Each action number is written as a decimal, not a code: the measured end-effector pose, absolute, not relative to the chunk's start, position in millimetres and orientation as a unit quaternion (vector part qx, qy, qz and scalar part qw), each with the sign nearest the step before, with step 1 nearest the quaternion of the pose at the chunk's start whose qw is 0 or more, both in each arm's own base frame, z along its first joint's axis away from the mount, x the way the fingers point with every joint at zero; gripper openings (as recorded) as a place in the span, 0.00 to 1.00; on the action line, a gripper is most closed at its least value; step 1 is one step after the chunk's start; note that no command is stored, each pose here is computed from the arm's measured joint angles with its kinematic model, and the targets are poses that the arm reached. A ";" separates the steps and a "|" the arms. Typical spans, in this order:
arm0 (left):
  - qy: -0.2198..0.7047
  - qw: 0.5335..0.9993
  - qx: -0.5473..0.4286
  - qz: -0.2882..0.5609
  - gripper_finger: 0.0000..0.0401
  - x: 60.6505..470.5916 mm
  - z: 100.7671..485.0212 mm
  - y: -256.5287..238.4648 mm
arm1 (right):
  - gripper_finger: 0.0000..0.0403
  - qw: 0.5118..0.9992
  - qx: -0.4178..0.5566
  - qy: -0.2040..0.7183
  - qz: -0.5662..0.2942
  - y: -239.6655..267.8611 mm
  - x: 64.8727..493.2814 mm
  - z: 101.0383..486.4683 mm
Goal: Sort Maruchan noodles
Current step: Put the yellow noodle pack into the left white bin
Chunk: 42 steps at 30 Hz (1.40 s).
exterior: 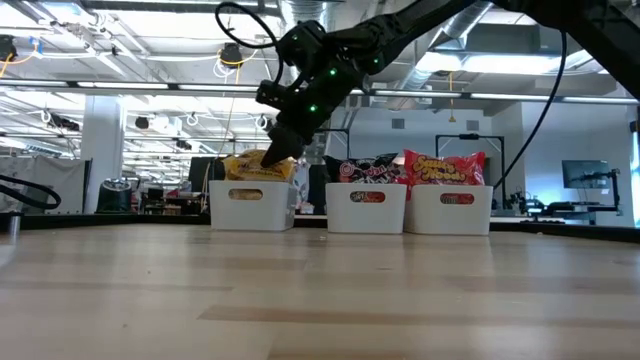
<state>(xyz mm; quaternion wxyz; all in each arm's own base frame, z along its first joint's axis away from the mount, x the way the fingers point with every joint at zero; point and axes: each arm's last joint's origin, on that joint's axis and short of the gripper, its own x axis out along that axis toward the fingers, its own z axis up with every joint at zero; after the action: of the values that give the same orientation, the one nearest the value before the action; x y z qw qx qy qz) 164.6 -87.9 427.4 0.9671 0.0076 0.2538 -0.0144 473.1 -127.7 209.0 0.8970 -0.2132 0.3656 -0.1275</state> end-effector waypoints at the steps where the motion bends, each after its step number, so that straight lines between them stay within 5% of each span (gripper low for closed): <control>1: 0.254 0.967 0.008 -0.014 0.00 164.6 427.4 -87.9 | 0.05 0.898 -0.207 0.364 -0.130 -128.4 473.0 209.0; 35: 0.254 0.967 0.014 -0.016 0.00 164.6 427.2 -87.9 | 0.05 0.924 -0.049 0.342 -0.164 -138.2 470.1 207.5; 42: 0.254 0.967 0.019 -0.017 0.00 164.4 427.3 -87.8 | 0.05 0.923 -0.018 0.351 -0.156 -141.7 480.4 176.8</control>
<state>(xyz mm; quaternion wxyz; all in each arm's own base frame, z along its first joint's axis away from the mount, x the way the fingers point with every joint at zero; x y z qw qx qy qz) 164.4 -87.8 427.3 0.9669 0.0185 0.2540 -0.0174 480.4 -141.7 176.8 0.9231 -0.0179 0.3507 -0.1564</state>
